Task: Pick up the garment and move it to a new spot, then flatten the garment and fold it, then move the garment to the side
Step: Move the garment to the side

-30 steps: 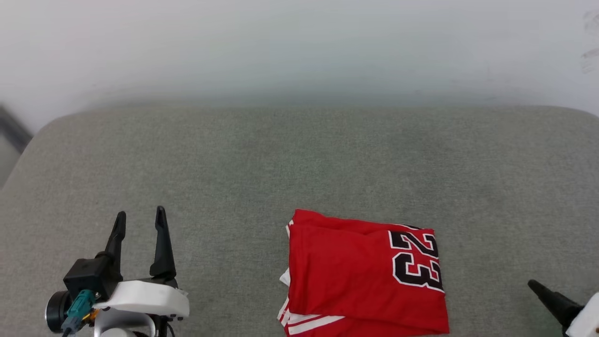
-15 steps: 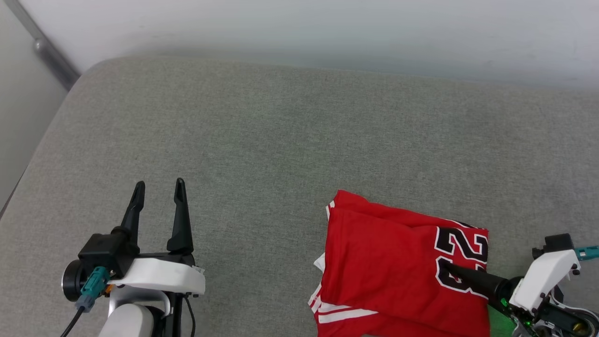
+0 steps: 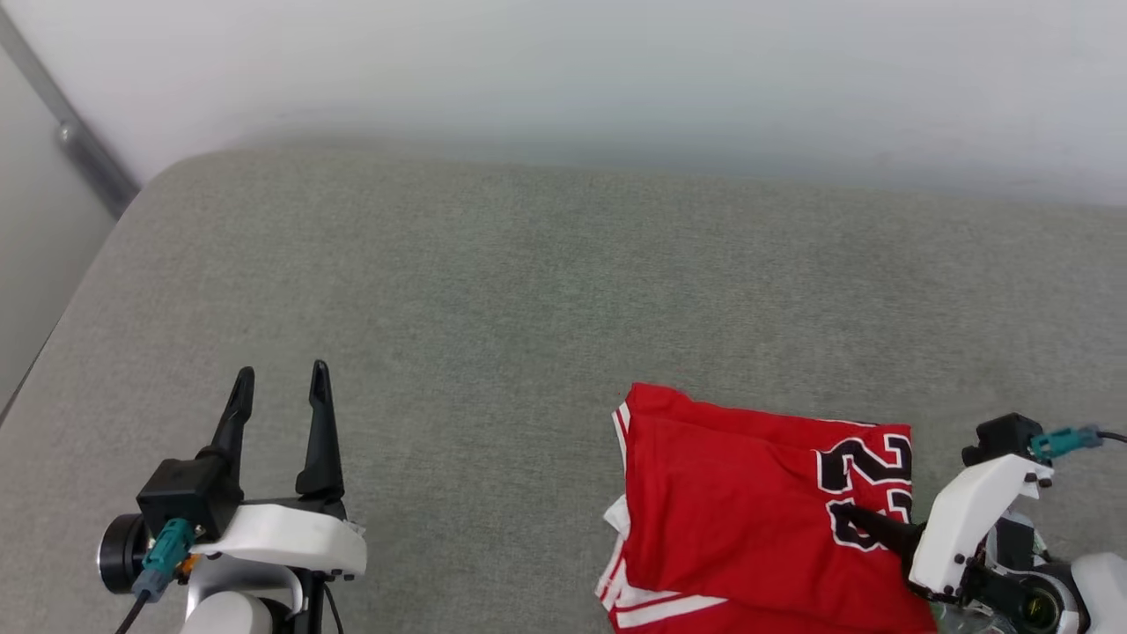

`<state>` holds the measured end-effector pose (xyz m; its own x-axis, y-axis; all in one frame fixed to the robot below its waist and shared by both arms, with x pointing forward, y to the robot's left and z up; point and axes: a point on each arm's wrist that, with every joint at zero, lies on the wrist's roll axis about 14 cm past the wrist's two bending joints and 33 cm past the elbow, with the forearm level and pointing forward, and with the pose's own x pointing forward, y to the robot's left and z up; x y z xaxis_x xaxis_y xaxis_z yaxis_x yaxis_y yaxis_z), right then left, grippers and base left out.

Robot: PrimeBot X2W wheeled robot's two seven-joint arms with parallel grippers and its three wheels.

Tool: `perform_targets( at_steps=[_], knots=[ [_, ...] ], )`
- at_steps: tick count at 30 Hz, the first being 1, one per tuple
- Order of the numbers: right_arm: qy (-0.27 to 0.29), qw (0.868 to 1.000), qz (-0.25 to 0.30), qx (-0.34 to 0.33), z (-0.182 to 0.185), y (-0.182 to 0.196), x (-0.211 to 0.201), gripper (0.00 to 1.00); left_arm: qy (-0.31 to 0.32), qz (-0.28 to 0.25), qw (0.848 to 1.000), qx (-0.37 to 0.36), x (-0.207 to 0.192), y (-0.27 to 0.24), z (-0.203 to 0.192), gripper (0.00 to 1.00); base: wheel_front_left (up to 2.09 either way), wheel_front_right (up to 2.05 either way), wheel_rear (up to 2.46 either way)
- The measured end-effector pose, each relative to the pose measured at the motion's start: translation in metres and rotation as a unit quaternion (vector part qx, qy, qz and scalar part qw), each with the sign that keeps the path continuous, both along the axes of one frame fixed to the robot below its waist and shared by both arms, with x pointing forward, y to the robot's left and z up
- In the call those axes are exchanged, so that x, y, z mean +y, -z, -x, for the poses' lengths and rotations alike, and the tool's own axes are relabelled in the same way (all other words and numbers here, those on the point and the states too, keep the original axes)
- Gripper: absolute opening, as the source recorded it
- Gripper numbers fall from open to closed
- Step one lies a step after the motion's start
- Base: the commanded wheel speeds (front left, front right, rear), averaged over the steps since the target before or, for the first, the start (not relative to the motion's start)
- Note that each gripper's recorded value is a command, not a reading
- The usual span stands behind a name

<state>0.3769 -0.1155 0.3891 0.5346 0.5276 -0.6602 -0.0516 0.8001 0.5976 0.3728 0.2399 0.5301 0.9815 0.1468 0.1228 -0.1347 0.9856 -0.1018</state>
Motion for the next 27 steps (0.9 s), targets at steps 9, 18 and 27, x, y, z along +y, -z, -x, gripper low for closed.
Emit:
perform_targets(
  at_steps=[9,18,27],
  knots=[
    [0.005,0.982,0.169,-0.09,-0.003,-0.02,-0.075,0.0,0.084,0.001,0.996,-0.022,-0.055,-0.012,-0.02,1.0,0.0,0.0,0.0],
    [0.078,0.966,0.225,-0.096,0.016,-0.034,-0.146,0.0,0.196,-0.005,0.98,-0.021,-0.134,-0.011,-0.054,1.0,0.0,0.0,0.0],
    [0.177,0.941,0.269,-0.107,0.004,-0.046,-0.222,0.0,0.307,-0.016,0.951,-0.043,-0.215,-0.018,-0.111,1.0,0.0,0.0,0.0]
  ],
)
